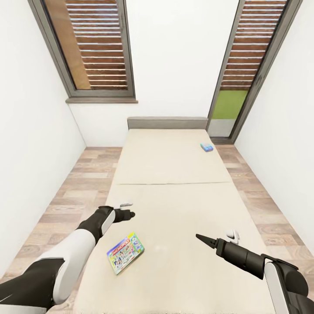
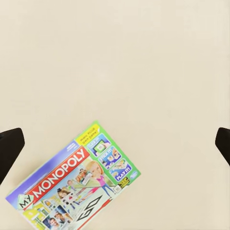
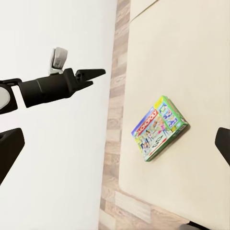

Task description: Put all the toys in the child's room - the three board games (two on the bed and one on the table), the two jigsaw puzzles on the table, and the tennis ball on the table - inside the toy box on the table in the child's room.

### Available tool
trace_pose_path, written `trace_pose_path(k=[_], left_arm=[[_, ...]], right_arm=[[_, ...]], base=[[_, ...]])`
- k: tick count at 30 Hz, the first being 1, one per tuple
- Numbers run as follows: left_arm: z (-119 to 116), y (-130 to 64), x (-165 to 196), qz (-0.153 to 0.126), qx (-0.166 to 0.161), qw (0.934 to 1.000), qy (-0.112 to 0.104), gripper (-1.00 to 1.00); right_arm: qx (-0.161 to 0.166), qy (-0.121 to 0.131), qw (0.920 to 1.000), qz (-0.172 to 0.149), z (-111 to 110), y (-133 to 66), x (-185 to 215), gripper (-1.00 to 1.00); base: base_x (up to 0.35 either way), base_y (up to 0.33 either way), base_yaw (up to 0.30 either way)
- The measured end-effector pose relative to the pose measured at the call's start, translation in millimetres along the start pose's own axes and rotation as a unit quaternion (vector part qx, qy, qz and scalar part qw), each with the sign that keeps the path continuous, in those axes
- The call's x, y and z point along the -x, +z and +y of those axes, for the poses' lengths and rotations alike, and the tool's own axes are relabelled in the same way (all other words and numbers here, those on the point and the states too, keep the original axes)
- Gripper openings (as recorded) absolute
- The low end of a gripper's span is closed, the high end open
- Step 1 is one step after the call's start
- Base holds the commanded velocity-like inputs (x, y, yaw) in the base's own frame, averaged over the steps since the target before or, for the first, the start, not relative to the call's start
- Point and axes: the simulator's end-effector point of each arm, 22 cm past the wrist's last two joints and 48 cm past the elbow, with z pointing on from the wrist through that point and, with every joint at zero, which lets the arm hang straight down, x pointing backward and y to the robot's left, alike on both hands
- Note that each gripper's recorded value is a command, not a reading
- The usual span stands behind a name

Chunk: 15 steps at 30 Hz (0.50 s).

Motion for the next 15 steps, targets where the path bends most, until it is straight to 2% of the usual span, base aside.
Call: trace_pose_path(k=[15], left_arm=[[-3.5,7.9,-0.9,0.013,-0.002,0.9999,-0.001,1.00]], right_arm=[[-0.005,0.009,0.9999,0.007,-8.8,3.8,-5.6,1.00]], base=[[0.000,0.000,0.000]])
